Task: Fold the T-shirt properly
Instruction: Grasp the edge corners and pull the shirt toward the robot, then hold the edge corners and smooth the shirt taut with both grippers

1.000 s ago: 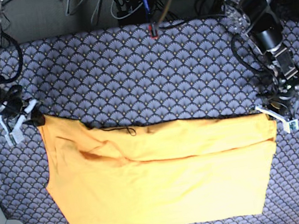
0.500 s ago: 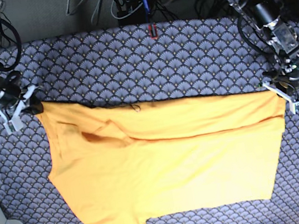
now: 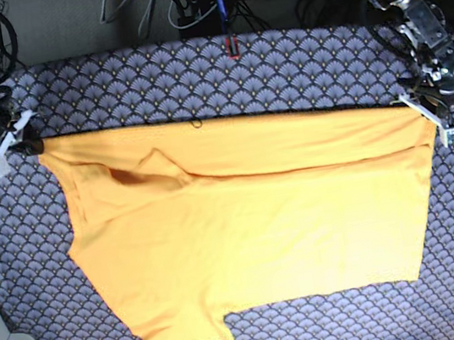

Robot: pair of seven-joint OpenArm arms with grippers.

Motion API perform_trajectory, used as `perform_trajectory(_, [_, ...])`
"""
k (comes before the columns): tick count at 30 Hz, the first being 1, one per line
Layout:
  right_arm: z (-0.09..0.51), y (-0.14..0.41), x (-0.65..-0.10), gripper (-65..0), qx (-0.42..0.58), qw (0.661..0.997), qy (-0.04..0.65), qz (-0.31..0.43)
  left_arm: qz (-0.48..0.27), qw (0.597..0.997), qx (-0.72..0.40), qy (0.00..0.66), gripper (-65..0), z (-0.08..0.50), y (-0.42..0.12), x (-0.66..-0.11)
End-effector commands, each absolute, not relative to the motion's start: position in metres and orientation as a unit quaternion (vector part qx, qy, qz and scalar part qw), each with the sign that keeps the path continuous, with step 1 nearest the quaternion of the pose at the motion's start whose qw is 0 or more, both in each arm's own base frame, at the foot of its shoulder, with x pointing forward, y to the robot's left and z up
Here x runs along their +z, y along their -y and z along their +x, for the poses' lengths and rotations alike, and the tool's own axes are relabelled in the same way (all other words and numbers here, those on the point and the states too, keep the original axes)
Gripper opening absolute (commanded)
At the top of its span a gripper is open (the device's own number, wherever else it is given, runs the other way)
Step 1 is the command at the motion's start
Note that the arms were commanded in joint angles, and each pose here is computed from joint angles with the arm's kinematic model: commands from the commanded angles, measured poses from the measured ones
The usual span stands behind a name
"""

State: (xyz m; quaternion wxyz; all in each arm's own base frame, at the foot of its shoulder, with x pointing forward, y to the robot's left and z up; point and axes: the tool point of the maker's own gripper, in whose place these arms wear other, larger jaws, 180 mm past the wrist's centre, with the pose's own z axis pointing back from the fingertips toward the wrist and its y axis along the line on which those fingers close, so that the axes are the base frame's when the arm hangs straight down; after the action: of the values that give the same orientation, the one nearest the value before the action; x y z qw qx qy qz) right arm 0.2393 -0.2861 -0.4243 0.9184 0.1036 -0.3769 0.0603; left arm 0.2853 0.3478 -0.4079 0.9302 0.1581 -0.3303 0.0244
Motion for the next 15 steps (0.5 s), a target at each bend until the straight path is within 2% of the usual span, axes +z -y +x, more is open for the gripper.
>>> perform_trajectory(1, [0.236, 0.295, -0.416, -65.0, 0.071, 0.918, 0.380, 0.085, 0.185, 0.919, 0.028, 0.346, -65.0, 0.289, -0.359, -0.391])
perform_trajectory(6, [0.218, 0.276, -0.408, -65.0, 0.088, 0.914, 0.385, 0.091, 0.193, 0.918, 0.022, 0.346, -65.0, 0.278, -0.357, -0.388])
perform_trajectory(15, [0.200, 0.291, -0.400, -65.0, 0.042, 0.913, 0.400, 0.068, 0.195, 0.928, 0.014, 0.319, -65.0, 0.244, -0.352, -0.405])
